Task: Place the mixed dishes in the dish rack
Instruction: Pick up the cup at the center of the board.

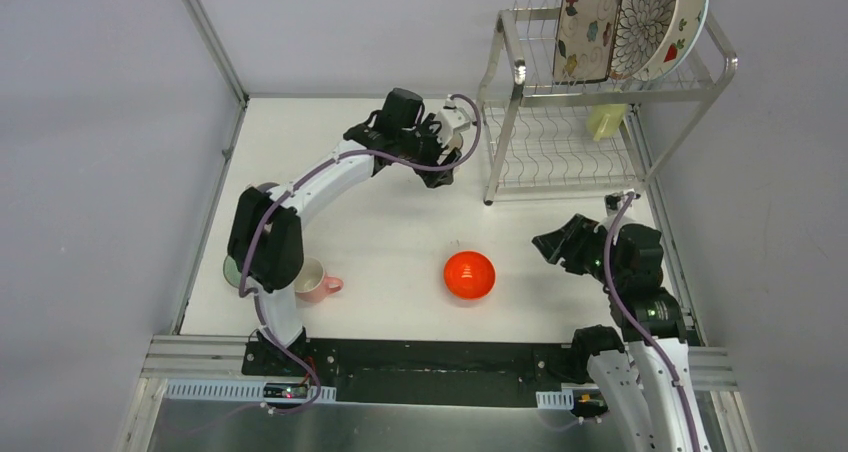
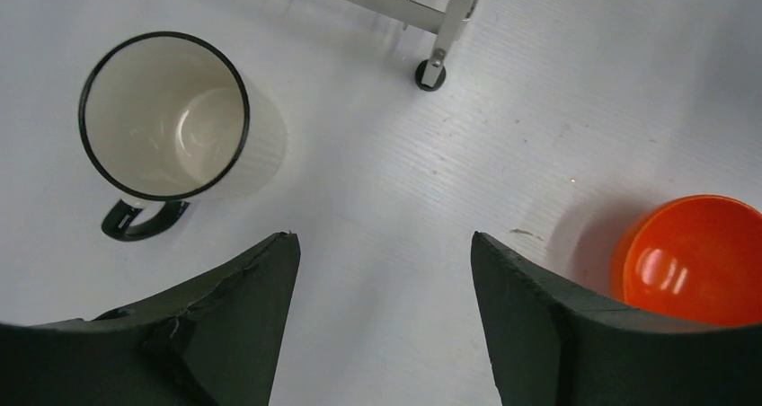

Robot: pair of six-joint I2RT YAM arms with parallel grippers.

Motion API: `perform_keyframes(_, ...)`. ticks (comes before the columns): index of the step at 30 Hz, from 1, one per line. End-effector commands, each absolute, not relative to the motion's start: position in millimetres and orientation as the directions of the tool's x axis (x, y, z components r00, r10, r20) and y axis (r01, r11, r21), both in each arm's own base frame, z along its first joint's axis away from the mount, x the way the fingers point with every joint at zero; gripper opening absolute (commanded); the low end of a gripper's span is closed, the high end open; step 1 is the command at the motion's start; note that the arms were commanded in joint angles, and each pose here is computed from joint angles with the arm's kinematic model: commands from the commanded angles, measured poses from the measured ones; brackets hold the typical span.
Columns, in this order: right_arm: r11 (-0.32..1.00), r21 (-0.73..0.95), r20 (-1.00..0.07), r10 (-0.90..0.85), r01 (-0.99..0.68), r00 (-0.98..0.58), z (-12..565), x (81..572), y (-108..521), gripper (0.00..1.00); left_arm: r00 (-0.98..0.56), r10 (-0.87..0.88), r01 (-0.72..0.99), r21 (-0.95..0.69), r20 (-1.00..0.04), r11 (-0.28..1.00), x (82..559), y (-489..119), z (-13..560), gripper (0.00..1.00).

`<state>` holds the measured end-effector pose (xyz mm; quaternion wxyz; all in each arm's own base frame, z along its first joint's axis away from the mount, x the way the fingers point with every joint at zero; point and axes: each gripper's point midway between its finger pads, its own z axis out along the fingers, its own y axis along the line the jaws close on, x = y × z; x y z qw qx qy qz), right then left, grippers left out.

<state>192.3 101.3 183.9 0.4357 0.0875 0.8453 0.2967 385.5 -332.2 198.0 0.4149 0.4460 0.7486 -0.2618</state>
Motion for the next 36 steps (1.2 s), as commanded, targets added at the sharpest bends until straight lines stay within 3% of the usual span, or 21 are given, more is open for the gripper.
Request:
perform_keyframes(1,0.819,0.547,-0.747,0.386,-0.172,-0.541,220,195,100,0.61,-0.104,0.437,0.926,0.073,-0.893,0.37,407,-347,222,0.71)
perform_keyframes(5,0.815,0.547,-0.76,0.387,-0.191,-0.521,235,193,100,0.61,-0.089,0.372,0.913,0.074,-0.924,0.4,435,-352,218,0.65)
perform_keyframes(12,0.831,0.529,-0.778,0.392,-0.174,-0.49,240,187,93,0.62,0.005,0.33,0.949,0.108,-0.944,0.296,453,-352,205,0.64)
perform_keyframes(26,0.814,0.556,-0.753,0.407,-0.17,-0.517,242,180,97,0.63,0.06,0.459,0.919,0.229,-0.886,0.321,503,-336,146,0.66)
perform_keyframes(36,0.786,0.604,-0.713,0.458,-0.134,-0.531,235,183,99,0.64,0.058,0.468,0.943,0.203,-0.882,0.265,495,-352,124,0.62)
